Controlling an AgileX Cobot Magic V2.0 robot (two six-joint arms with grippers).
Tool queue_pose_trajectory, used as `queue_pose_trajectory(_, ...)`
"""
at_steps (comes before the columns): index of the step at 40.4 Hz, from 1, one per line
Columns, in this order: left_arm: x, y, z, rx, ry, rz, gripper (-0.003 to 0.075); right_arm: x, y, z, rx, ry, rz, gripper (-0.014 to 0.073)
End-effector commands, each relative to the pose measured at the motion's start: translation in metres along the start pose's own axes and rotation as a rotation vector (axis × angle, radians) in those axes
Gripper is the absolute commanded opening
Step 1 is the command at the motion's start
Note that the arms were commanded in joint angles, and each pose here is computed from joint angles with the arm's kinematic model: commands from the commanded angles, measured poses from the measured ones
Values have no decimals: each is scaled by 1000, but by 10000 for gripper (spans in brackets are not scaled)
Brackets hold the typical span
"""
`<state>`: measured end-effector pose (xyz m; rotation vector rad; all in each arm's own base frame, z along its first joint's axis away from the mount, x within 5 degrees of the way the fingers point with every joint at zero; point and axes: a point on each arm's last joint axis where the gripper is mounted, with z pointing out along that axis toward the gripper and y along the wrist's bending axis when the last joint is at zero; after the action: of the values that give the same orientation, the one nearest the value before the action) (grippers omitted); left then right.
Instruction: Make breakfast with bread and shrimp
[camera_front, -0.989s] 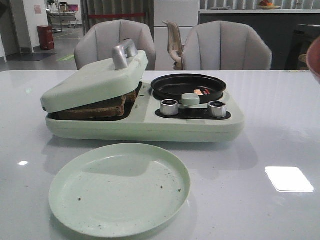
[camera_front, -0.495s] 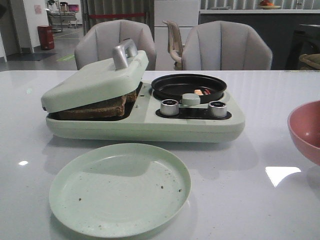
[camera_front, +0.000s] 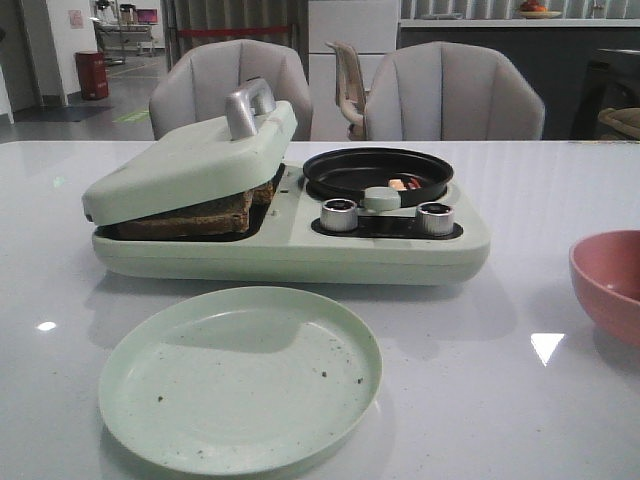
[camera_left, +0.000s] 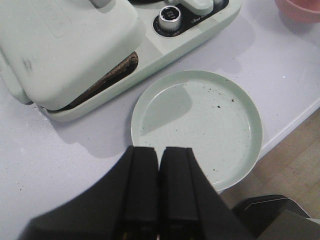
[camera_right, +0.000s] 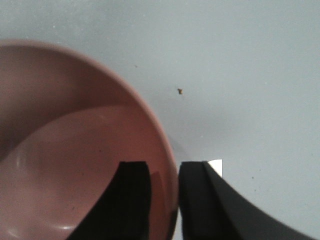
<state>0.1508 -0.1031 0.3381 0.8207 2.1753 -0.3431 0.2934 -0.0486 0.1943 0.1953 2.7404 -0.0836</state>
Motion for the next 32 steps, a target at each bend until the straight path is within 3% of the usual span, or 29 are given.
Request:
queue_pose_trajectory(1,-12,-1,-9,-3,-94,-10,100,-14,-2,-18,6,-108,-3,406)
queue_pose_trajectory(7,-11,-1,-9,-3,-93,-10,100,-16,-1,-35,5,-164,-7,412)
queue_pose_trajectory(16,-11,-1,-9,-2,-92,-10,100,-12,16,-93,-32,-339,-54,412)
queue_pose_trajectory(24,-11,-1,-9,-2,-92,-10,100,10,45,-149,-114,-459,-164,412)
queue_pose_trajectory(32,-11,-1,-9,-2,-92,-10,100,40,53,-177,-182,-494,-198,412)
